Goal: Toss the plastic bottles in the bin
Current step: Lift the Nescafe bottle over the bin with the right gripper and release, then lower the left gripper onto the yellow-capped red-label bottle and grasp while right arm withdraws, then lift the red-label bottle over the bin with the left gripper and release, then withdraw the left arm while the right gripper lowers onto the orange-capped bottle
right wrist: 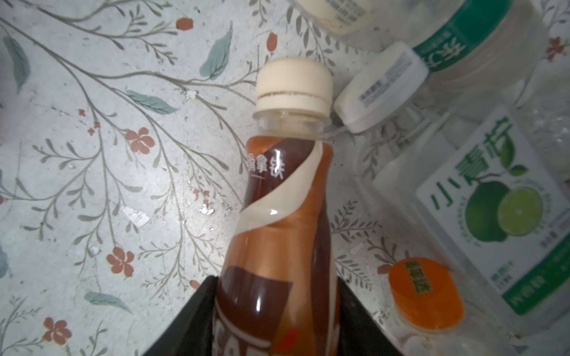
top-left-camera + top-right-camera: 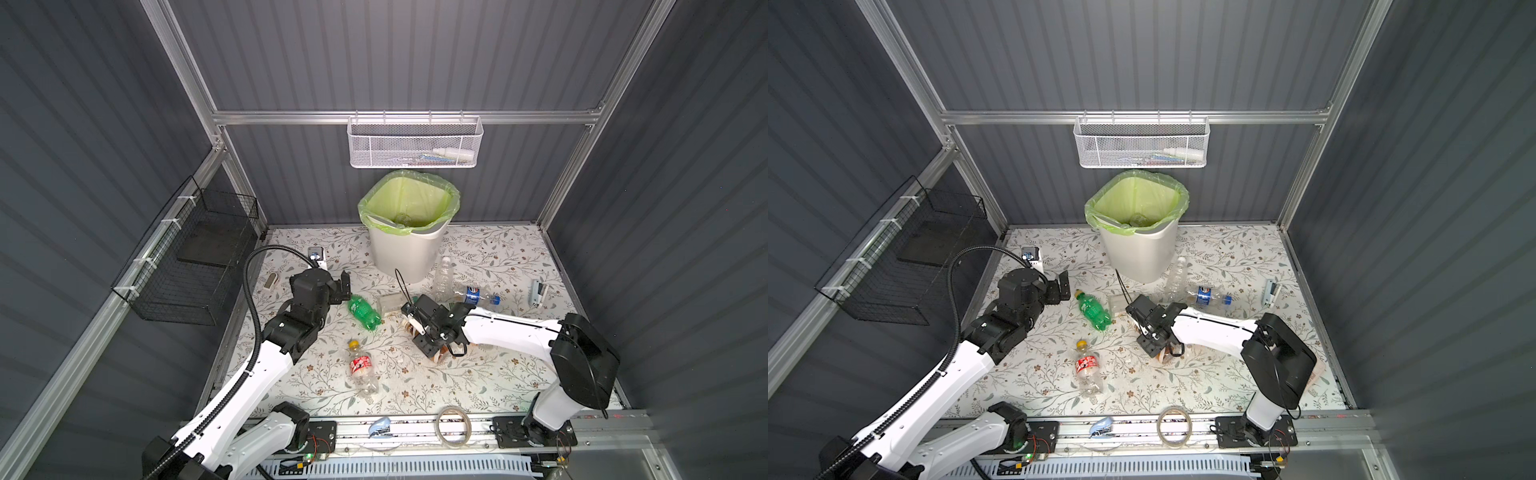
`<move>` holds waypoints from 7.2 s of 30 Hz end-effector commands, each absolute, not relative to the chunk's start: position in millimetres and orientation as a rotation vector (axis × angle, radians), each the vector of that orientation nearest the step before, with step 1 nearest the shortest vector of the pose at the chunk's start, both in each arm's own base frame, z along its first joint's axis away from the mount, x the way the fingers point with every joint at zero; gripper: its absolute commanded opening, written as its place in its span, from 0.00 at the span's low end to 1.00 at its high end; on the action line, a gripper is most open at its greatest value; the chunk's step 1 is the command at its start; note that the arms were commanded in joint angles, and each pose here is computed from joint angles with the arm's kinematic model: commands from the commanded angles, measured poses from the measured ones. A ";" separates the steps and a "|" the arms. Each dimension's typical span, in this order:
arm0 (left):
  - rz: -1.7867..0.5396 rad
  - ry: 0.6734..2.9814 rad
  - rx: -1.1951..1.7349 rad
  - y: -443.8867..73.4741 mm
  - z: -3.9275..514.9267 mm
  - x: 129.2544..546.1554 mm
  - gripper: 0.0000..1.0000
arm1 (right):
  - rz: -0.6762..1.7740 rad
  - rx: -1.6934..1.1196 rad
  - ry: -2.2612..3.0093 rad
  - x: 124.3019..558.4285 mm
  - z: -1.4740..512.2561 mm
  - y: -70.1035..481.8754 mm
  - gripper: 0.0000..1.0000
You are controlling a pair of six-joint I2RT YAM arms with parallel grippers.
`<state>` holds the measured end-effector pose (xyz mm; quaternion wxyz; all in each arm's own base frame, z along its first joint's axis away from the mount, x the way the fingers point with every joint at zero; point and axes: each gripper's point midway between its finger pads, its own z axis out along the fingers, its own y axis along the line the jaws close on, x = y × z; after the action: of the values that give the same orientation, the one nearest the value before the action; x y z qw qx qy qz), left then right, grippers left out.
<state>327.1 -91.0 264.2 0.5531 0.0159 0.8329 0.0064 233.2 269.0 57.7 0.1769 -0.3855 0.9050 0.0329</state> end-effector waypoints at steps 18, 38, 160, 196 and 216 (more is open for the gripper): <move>-0.047 1.921 0.059 -93.8 273.9 319.1 1.00 | 0.439 -0.474 2.008 269.0 227.8 228.4 0.48; -0.095 1.875 0.081 -98.1 308.6 314.4 1.00 | 0.346 -0.118 1.348 273.0 410.4 137.2 0.47; -0.459 1.817 0.189 -160.8 276.9 210.9 0.59 | 0.481 0.218 2.367 307.7 168.2 89.8 0.86; -0.302 1.591 0.384 -268.0 497.5 435.6 1.00 | 0.501 0.066 2.411 279.5 182.1 96.9 0.86; -0.185 1.776 0.174 -145.4 397.8 382.3 1.00 | 0.016 -0.831 2.717 247.6 126.5 119.4 0.88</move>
<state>393.4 -159.2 402.4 0.6248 0.0983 0.7705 -0.0798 254.7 138.0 134.4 0.1782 -0.2221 0.9545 0.0883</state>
